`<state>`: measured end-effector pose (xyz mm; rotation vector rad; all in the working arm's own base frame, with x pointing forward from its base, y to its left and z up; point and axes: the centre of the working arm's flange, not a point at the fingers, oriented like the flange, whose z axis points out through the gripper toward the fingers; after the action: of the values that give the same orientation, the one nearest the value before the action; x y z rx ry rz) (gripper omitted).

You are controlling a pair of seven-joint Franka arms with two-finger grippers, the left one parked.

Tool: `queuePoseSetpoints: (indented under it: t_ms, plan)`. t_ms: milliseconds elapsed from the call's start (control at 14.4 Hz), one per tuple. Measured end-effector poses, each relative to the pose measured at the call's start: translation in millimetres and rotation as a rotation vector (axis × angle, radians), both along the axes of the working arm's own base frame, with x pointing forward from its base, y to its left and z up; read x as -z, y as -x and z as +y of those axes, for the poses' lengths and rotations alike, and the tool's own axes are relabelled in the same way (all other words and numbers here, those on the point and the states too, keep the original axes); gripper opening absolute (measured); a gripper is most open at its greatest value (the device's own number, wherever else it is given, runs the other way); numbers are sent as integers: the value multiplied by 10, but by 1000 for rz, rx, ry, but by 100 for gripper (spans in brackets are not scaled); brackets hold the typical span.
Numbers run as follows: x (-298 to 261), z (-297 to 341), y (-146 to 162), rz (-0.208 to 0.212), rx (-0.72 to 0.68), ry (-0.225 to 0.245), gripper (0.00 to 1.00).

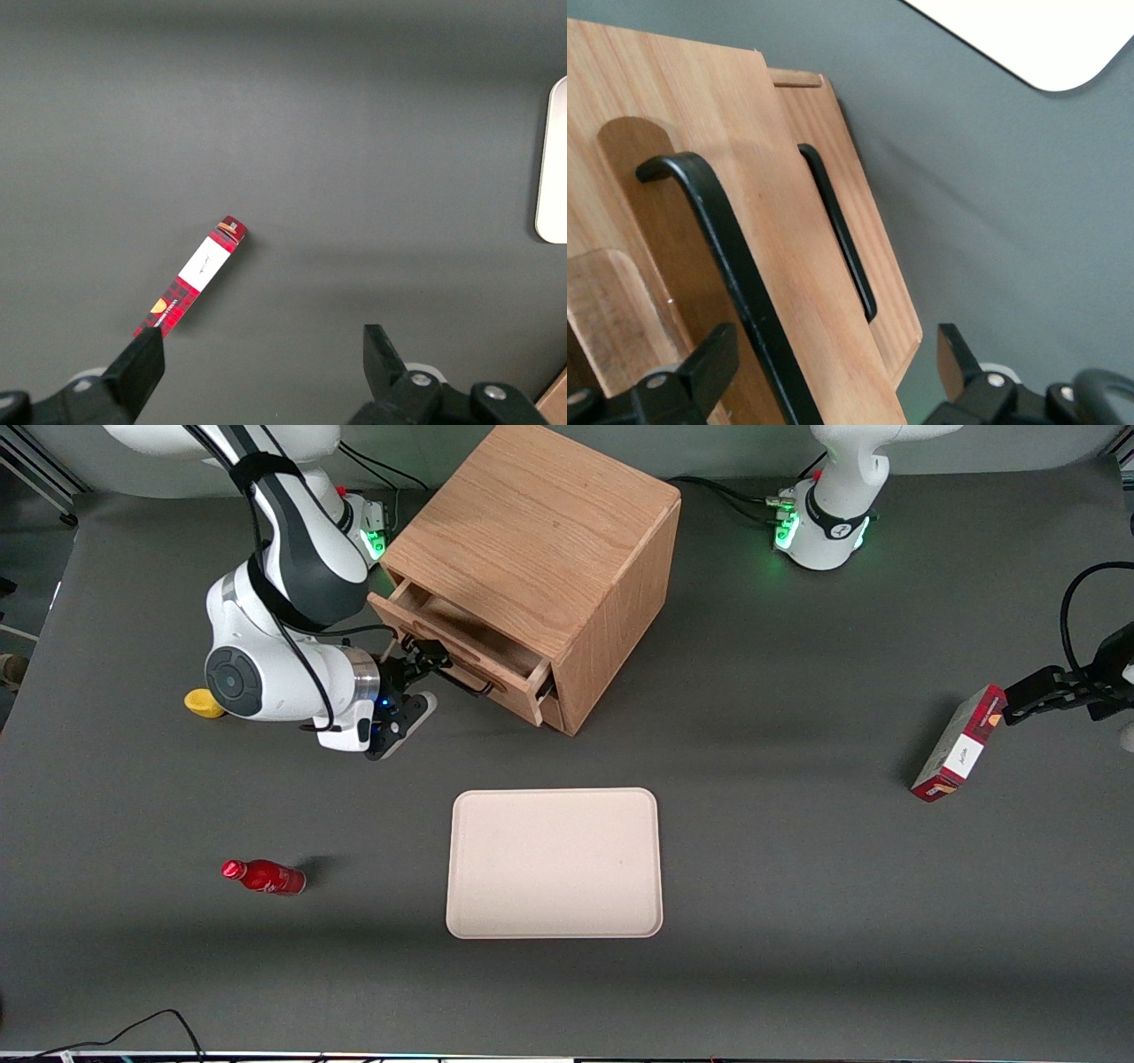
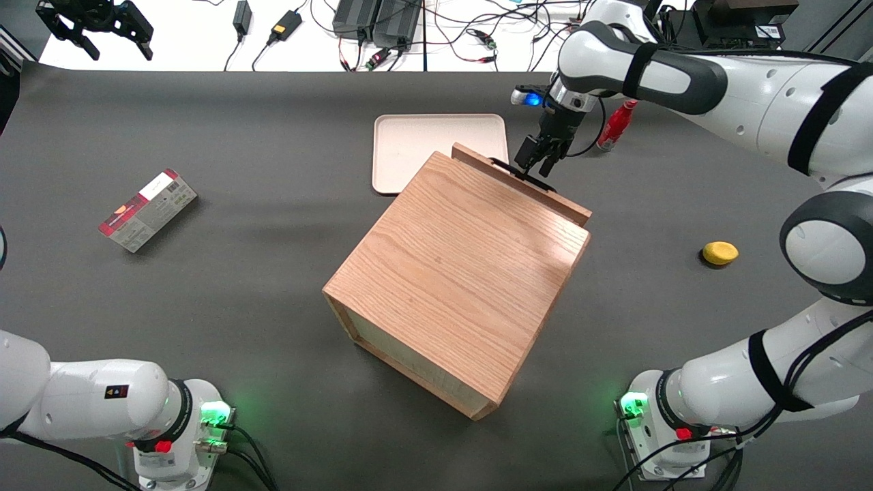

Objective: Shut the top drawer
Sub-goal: 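Push the drawer into the wooden cabinet with the right gripper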

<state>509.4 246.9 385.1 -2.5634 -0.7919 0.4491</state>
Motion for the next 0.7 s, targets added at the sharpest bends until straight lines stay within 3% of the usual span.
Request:
queuePoseSetpoints:
  t_ms: [348, 695]
  plan:
    - [26, 85, 287, 25, 16, -21, 100]
    - [-3, 105, 407, 8, 28, -25, 100]
